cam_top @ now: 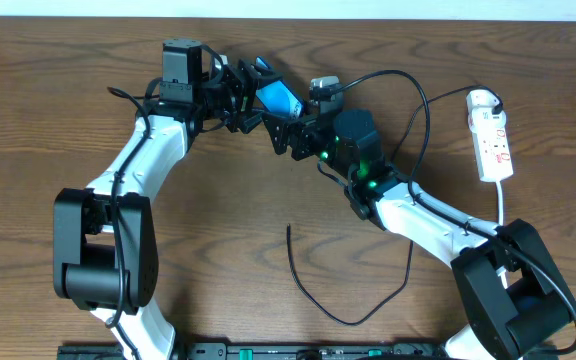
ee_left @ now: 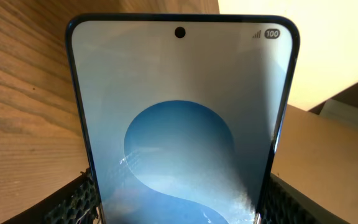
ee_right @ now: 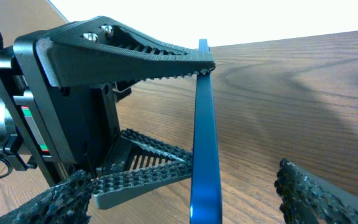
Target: Plug charger to phone and switch on socket
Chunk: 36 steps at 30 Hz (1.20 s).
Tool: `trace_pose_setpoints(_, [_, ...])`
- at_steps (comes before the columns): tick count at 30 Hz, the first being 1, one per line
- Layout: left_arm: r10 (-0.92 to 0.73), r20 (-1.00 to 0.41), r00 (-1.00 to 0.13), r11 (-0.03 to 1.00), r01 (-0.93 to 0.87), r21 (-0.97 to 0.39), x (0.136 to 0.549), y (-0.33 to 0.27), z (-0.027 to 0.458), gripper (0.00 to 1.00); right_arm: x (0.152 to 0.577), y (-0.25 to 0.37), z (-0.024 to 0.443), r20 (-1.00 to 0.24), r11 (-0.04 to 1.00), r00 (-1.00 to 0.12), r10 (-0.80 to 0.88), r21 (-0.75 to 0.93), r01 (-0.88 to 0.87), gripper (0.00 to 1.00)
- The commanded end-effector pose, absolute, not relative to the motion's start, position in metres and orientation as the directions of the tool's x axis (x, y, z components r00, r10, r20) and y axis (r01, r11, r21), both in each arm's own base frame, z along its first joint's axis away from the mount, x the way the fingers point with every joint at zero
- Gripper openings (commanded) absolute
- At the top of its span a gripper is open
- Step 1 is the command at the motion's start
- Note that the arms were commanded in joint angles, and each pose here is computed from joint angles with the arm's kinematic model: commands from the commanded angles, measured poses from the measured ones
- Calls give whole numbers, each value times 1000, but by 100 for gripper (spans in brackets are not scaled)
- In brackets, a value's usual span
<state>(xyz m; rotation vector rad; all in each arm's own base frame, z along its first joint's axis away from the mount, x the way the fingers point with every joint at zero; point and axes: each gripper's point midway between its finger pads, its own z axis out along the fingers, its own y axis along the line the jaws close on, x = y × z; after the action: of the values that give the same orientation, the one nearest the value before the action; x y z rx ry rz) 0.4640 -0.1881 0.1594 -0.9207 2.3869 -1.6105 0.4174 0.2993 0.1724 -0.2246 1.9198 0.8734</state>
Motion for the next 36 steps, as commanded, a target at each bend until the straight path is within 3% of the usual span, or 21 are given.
trace_pose_setpoints(1, [-497, 232, -836, 227, -384, -895, 458, -193, 179, 7, 420, 303, 176, -837, 724, -503, 217, 484, -492, 91])
trace_pose_setpoints(10, [-492, 235, -838, 225, -383, -896, 457, -194, 179, 7, 420, 303, 176, -837, 724, -503, 217, 483, -492, 78])
trace_pose_setpoints(36, [-481, 236, -844, 228, -381, -896, 454, -199, 179, 8, 415, 306, 169, -862, 731, -488, 135, 420, -538, 77])
